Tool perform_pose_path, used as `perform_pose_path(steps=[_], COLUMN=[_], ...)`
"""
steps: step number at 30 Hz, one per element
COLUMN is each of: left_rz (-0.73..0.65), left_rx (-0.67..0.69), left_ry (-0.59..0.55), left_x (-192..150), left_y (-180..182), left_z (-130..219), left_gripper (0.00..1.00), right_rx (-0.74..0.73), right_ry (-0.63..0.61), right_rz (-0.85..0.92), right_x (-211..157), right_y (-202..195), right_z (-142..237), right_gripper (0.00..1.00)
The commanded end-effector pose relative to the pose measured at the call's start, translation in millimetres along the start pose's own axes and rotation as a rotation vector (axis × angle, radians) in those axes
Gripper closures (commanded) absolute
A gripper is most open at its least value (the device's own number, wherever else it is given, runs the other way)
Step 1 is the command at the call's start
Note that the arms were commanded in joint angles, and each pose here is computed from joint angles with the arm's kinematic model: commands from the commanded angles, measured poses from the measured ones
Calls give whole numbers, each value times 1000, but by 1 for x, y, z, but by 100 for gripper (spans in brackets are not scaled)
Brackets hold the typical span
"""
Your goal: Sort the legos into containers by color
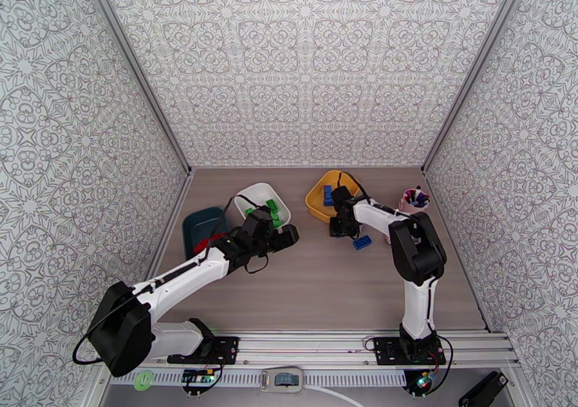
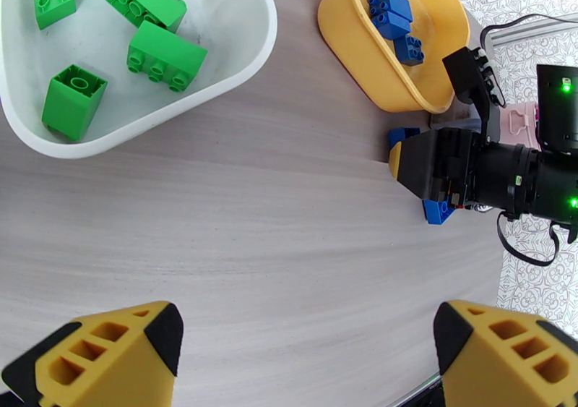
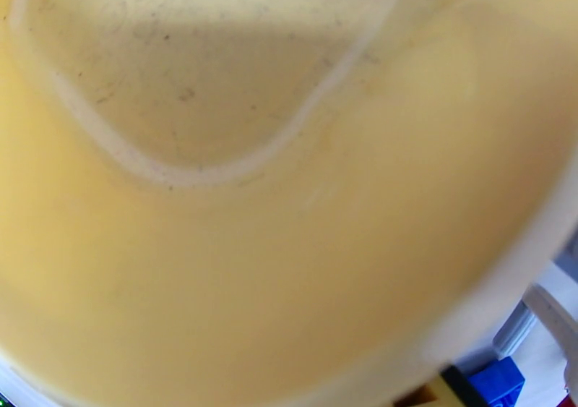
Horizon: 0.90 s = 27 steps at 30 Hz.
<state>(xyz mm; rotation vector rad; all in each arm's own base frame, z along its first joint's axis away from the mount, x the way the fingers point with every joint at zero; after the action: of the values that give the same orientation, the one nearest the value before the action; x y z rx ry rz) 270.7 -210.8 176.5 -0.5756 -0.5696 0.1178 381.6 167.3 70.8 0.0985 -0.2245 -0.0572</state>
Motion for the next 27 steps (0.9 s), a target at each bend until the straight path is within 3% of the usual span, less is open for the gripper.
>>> perform_pose_path(steps=[1, 12, 21, 27], left_rz=[-8, -76, -117, -99], left_rx=[-24, -85, -118, -125], left_ry=[-23, 8, -17, -55], left_x=[13, 37, 78, 99], left_y=[-10, -52, -85, -90], left_z=[-4, -34, -52, -49], left_gripper=[3, 3, 3, 4], right_rx=[28, 107, 120, 112], right_ry=[-37, -108, -187, -185], right_rz=[1, -28, -49, -69], right_x=[2, -8, 47, 85], right_y=[5, 6, 21, 27], right_z=[18, 69, 102, 100], right_gripper=[62, 66, 64, 51])
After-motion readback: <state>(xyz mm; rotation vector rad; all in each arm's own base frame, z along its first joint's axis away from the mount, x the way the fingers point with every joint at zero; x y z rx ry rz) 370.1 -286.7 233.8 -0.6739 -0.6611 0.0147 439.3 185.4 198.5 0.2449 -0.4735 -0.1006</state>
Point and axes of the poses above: each hand's point on the last joint's axis, 136 mm out from that joint toward the fingers, its own z axis back along the fingers, its own y axis along the line the jaws close on, x = y × z, the point moved 5 cm from there along z, back along the fingers, and after that the axes turned 7 degrees about -z, right-handed, at the moved point
